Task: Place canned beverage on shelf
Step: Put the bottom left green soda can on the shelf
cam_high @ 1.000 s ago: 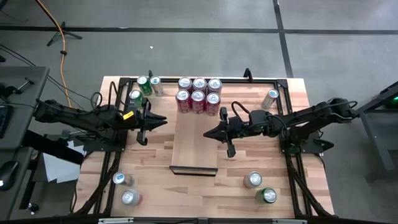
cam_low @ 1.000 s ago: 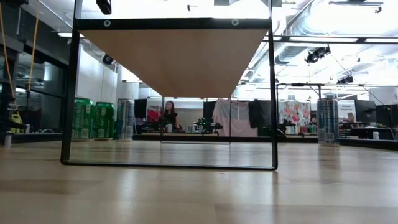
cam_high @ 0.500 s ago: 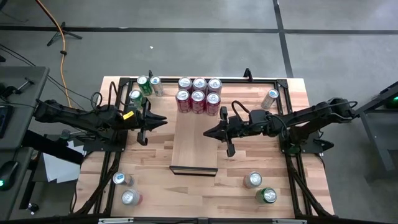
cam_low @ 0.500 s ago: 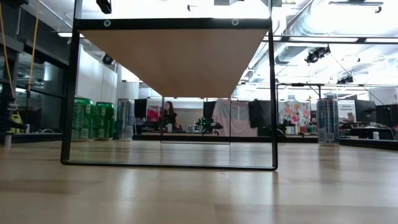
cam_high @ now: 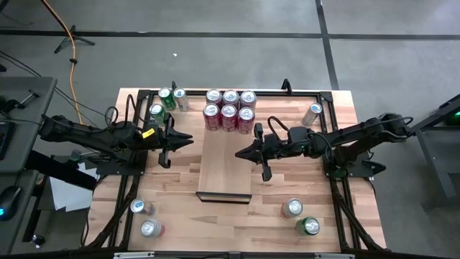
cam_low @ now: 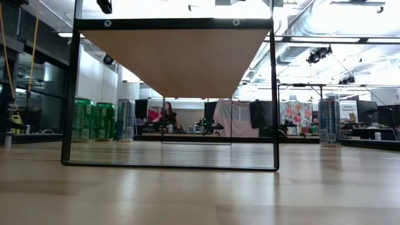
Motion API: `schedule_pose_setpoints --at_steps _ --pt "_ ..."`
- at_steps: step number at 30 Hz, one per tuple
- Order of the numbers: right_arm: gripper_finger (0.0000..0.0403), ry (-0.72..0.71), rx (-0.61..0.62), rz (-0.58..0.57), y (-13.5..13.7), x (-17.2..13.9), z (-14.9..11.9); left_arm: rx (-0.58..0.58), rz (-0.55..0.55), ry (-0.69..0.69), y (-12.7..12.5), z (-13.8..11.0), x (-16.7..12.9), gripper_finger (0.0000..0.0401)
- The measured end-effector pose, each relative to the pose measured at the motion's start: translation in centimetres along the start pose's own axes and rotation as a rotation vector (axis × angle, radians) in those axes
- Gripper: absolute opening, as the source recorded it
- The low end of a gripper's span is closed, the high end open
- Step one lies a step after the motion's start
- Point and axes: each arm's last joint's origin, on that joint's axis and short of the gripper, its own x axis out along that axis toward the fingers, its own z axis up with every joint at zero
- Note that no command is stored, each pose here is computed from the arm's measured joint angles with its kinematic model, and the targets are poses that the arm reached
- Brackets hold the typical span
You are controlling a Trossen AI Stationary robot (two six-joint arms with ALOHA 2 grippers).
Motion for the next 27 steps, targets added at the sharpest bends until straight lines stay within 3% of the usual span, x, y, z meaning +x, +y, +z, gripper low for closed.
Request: schedule_pose_setpoints --at_steps 21,24,27 --pt "0.0 0.0 0.0 0.0 0.0 0.0 0.0 -0.044 0.007 -0.002 0.02 0.02 0.0 0.0003" --pt "0.0 0.0 0.0 0.0 0.0 0.0 0.0 -0.045 0.074 -0.007 0.21 0.03 -0.01 0.0005" --pt "0.0 0.0 0.0 -0.001 0.0 0.0 0.0 -0.097 0.246 -0.009 0.72 0.11 -0.07 0.0021"
